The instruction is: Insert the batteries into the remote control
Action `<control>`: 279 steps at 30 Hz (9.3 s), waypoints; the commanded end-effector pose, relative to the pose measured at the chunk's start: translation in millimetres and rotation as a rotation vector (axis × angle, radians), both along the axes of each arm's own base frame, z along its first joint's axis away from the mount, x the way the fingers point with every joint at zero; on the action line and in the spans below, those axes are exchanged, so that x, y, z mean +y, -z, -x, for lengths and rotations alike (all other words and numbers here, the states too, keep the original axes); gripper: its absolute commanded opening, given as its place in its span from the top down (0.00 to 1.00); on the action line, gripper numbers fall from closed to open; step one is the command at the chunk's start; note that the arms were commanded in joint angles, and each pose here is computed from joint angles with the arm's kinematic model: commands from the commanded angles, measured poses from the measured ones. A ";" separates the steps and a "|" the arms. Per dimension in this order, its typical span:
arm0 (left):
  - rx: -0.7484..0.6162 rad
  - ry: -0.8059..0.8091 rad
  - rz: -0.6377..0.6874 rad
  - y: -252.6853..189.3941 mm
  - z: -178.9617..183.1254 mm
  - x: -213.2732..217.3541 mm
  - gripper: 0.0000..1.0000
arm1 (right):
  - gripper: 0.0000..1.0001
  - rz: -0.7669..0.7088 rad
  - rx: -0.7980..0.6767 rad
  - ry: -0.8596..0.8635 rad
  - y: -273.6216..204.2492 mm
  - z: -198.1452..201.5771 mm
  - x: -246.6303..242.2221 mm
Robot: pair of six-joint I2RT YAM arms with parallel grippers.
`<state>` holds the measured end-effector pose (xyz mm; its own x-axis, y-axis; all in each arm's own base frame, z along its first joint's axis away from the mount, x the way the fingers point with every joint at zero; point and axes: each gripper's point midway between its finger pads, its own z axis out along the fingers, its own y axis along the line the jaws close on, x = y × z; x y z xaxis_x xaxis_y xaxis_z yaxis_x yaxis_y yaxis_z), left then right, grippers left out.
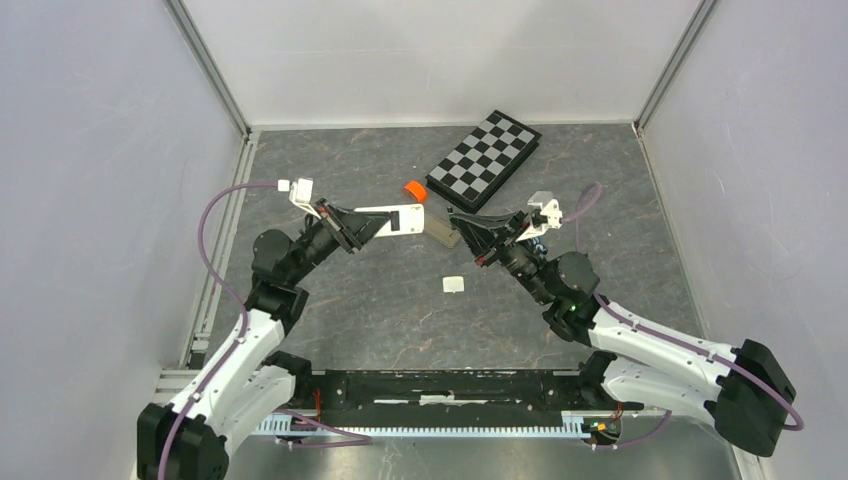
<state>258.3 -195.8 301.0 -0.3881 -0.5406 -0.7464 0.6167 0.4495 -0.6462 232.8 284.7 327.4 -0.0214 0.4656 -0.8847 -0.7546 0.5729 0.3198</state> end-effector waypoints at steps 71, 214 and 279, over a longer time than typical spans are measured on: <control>0.570 -1.416 -0.306 117.7 -279.3 380.6 0.98 | 0.60 0.426 0.436 -0.010 158.2 -54.1 40.3; 1.160 -1.014 -0.939 260.8 -220.4 455.7 0.64 | 0.72 0.453 0.742 0.028 205.8 -77.8 16.4; 1.395 -0.920 -0.727 322.3 -168.6 475.0 0.70 | 0.76 0.429 0.781 0.018 210.1 -76.5 16.9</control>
<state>469.3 255.4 6.7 -0.7164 -0.5440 -0.4368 -0.6217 0.7819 0.0460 299.2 295.3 98.5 -0.7127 0.0677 -0.6982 -0.3906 0.7884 0.4752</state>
